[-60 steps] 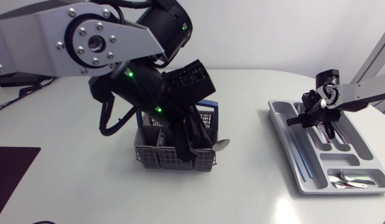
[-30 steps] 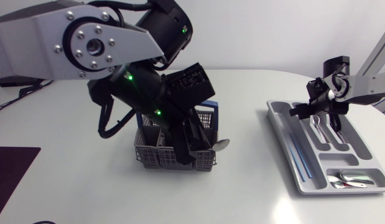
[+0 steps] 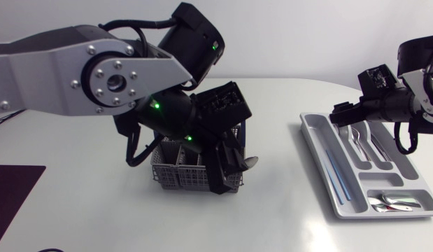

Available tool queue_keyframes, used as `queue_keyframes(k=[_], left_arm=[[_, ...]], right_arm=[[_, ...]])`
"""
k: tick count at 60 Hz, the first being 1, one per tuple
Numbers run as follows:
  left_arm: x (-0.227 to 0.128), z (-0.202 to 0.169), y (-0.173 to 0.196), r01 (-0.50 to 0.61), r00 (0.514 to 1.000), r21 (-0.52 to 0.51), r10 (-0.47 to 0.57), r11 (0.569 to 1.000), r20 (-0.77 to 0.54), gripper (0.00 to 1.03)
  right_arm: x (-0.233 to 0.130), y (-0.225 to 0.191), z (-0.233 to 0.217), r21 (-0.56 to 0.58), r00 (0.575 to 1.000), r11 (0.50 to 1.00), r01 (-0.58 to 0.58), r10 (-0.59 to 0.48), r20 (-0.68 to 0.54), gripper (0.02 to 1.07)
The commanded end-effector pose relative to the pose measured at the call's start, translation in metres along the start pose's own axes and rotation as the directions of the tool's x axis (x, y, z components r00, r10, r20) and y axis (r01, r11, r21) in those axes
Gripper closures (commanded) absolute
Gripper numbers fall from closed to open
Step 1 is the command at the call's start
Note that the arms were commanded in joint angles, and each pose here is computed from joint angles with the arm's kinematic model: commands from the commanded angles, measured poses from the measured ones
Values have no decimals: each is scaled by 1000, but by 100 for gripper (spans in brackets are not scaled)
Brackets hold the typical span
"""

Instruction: Sort the cutlery from the basket into the organizer compartments.

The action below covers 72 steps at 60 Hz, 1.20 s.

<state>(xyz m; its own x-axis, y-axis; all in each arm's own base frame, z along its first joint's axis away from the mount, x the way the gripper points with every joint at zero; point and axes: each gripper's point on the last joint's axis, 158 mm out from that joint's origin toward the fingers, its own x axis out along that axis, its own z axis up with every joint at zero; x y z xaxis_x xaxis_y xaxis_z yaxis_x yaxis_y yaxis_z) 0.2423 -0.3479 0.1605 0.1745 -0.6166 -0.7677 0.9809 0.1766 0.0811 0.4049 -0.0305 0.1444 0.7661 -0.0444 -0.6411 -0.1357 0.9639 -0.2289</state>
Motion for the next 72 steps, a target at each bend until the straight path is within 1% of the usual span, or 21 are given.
queue_keyframes(k=[1,4,7,14,20,29,30,31,39,51,52,55,56,64,72], left_arm=[[14,-11,-6,6,1000,-3,-6,1000,-29,44],[19,-11,-6,-5,1000,8,5,1000,-31,44],[26,-14,-8,-9,999,22,10,1000,-44,47],[34,-15,-7,-15,999,33,16,999,-50,47],[39,-17,-5,-21,998,33,23,999,-57,48],[44,-17,-1,-26,998,31,28,999,-53,59],[45,-17,0,-26,998,31,28,999,-53,62],[45,-16,0,-27,998,31,28,999,-52,62],[51,-18,0,-25,998,31,26,999,-55,80],[54,-20,2,-24,998,21,26,999,-62,94],[54,-20,3,-25,998,19,26,1000,-62,96],[54,-20,5,-26,998,12,26,1000,-61,98],[54,-20,5,-25,998,11,26,1000,-60,100],[50,-18,7,-27,998,0,27,1000,-50,100],[38,-8,8,-8,1000,-25,8,1000,-8,100]], right_arm=[[-14,18,-4,-28,999,999,-38,39,13,27],[-21,24,-3,-36,998,998,-55,56,26,27],[-29,33,-2,-50,997,996,-69,71,39,27],[-42,48,-2,-72,992,992,-106,110,55,23],[-47,55,-6,-81,990,989,-122,127,59,23],[-49,64,-15,-96,988,985,-142,147,50,23],[-49,65,-16,-98,987,985,-144,149,51,23],[-49,65,-16,-98,987,985,-144,149,51,23],[-53,72,-22,-111,985,981,-156,163,51,23],[-55,78,-26,-120,984,979,-166,173,52,22],[-56,79,-26,-122,983,978,-168,176,52,23],[-56,80,-26,-124,983,978,-170,178,54,23],[-56,81,-27,-126,982,977,-172,180,53,23],[-61,82,-26,-132,981,976,-175,184,58,22],[-72,93,-21,-154,975,968,-197,210,72,22]])
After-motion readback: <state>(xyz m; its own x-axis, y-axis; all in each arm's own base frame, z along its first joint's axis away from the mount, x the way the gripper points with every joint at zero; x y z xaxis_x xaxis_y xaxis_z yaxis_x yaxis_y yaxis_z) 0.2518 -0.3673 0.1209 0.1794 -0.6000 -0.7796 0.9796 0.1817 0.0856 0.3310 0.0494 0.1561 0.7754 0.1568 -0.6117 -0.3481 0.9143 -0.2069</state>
